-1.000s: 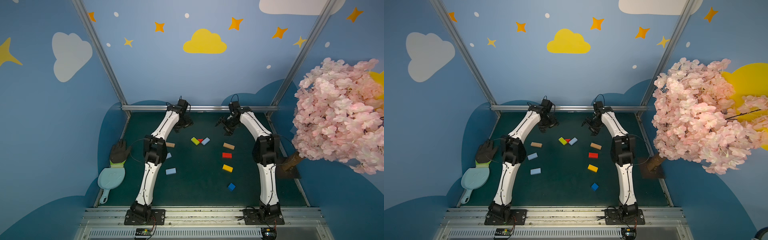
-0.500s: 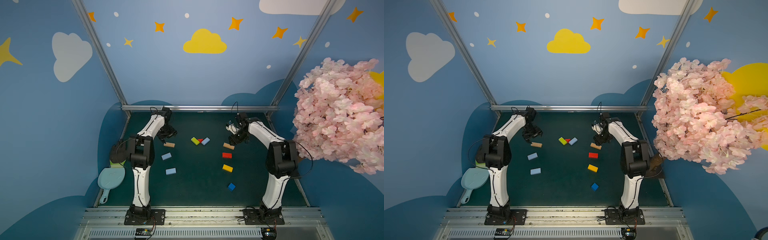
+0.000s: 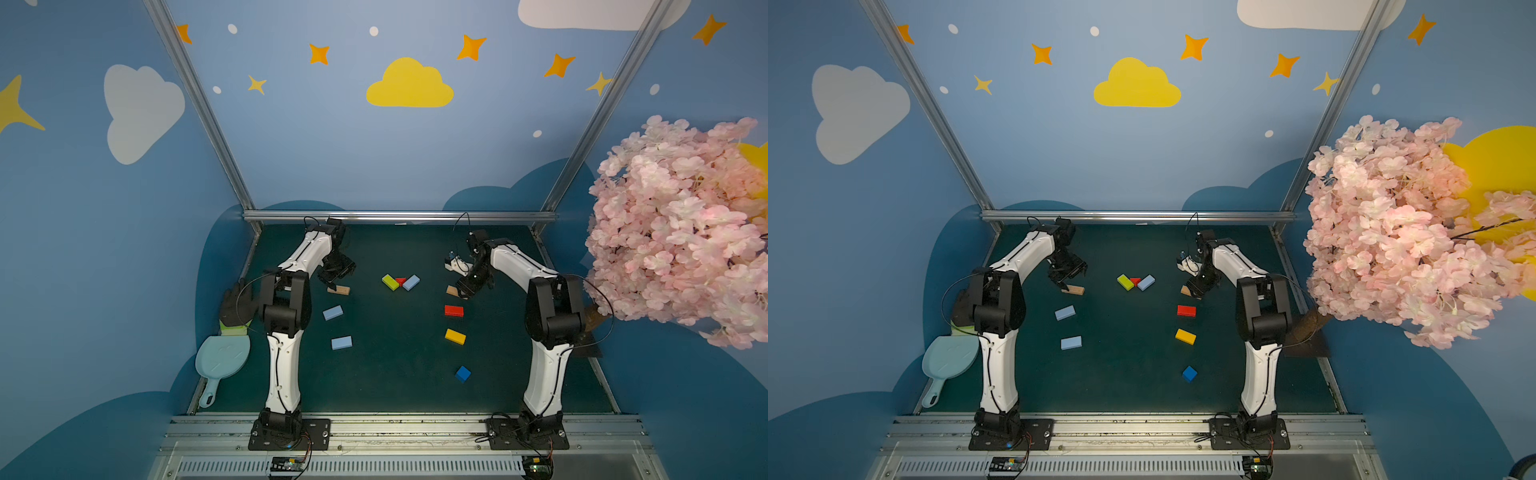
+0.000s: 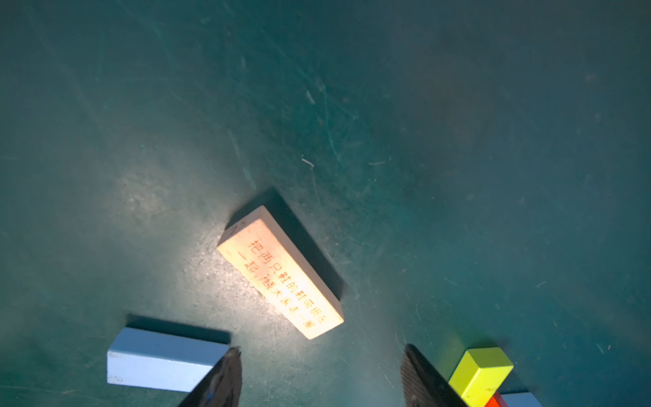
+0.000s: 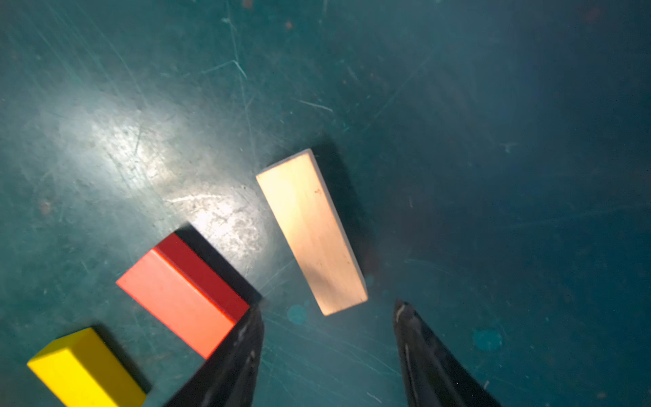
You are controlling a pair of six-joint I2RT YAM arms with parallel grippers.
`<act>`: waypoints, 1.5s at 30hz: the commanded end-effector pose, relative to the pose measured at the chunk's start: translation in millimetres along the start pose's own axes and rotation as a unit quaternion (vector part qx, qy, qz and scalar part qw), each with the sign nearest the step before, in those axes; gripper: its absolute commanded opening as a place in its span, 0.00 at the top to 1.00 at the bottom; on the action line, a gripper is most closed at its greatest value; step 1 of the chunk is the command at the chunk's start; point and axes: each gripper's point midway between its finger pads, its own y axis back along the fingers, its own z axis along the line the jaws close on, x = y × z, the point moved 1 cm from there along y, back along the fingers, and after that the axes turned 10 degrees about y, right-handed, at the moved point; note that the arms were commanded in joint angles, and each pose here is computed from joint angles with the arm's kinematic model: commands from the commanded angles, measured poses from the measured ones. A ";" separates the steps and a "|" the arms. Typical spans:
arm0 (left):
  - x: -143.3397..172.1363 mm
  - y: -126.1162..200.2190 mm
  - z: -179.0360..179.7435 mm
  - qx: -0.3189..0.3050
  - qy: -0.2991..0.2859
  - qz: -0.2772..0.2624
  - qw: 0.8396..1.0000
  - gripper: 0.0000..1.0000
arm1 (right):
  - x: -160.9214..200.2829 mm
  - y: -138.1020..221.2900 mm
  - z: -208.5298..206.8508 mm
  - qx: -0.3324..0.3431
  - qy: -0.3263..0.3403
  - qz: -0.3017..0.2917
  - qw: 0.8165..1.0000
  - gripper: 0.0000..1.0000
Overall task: Assemble a heart with building blocks
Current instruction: Pick up the building block from the center of the board.
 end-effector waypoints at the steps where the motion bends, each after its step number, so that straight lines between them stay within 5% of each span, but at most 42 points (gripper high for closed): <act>1: 4.0 -16.7 13.4 -0.033 0.023 0.014 0.999 0.28 | -9.2 -0.7 -1.5 -0.006 0.008 -0.008 1.000 0.38; 18: 4.2 -49.0 18.8 -0.073 0.030 0.019 0.997 0.37 | -5.1 -21.1 -3.5 -0.022 0.004 0.004 1.000 0.41; 25: 2.3 -53.6 27.8 -0.090 0.013 0.012 0.996 0.58 | 0.8 -32.4 -7.7 -0.011 0.006 0.026 1.000 0.45; 34: 7.0 -58.5 44.8 -0.116 -0.079 0.027 0.990 0.80 | -1.4 -31.0 -1.3 -0.020 0.002 0.027 0.999 0.99; 36: 8.1 -54.4 44.4 -0.115 -0.126 0.023 0.985 0.81 | -6.9 -22.6 1.8 -0.015 0.004 0.018 1.000 1.00; 39: 18.5 -47.4 31.6 -0.092 -0.239 0.012 0.967 0.80 | -18.8 -8.8 11.2 -0.004 0.011 0.002 1.000 1.00; 45: 70.6 -43.8 10.4 -0.080 -0.459 -0.012 0.885 0.82 | -44.7 4.6 31.6 0.015 0.012 -0.010 1.000 1.00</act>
